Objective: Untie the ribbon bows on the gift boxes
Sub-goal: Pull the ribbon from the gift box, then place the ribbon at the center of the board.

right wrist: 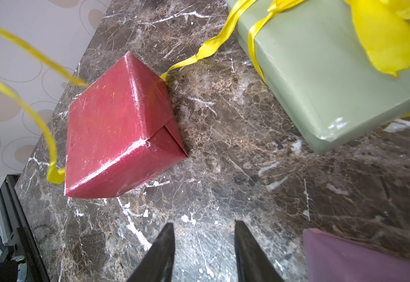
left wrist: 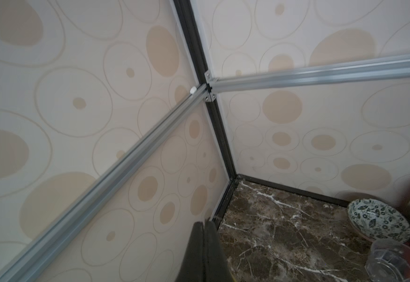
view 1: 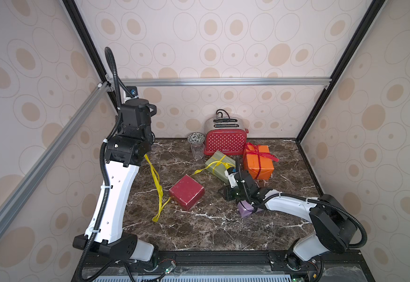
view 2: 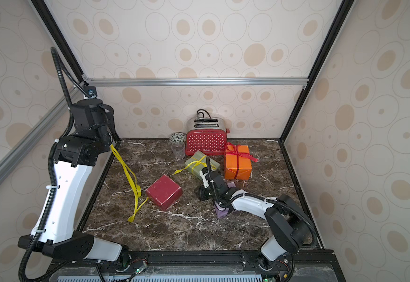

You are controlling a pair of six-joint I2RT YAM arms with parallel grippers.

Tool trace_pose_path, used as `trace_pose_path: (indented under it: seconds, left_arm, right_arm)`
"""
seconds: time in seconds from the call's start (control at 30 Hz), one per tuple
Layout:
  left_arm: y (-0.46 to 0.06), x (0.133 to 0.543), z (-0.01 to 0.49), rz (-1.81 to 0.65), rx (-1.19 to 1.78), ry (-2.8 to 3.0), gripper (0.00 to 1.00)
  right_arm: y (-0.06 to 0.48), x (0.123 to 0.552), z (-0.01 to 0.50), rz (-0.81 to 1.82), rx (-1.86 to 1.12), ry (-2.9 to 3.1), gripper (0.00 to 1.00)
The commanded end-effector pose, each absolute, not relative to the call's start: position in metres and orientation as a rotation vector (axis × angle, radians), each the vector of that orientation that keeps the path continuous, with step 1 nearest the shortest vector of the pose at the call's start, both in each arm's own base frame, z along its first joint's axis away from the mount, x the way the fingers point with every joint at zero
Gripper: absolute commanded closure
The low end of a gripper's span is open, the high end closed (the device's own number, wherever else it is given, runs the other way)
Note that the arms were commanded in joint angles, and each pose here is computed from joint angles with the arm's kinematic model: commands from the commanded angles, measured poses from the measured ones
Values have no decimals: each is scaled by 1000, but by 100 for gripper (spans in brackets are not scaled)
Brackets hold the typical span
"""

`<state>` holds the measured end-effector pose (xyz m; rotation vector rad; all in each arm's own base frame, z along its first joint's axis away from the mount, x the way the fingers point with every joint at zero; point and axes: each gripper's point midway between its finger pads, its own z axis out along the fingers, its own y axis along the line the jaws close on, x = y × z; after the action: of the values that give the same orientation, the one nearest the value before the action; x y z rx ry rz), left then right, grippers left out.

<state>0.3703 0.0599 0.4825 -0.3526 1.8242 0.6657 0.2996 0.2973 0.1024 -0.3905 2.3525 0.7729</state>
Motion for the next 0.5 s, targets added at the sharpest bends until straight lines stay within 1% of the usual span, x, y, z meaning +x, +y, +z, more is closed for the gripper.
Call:
trace_pose_path:
  seconds: [0.0, 0.1, 0.27, 0.37, 0.47]
  left_arm:
    - [83, 363, 455, 666, -498, 1884, 100]
    - [95, 366, 433, 707, -544, 1932, 100]
    - [96, 377, 385, 761, -535, 2030, 100]
    - [95, 386, 343, 776, -517, 2131, 100]
    - [98, 390, 299, 744, -543, 2240, 100]
  right_arm:
    - [299, 298, 112, 776, -401, 2316, 58]
    - [299, 299, 112, 772, -401, 2314, 58]
    - [294, 300, 115, 750, -385, 2302, 58]
    - [288, 302, 119, 721, -361, 2278, 58]
    - [271, 307, 127, 640, -299, 2237, 59]
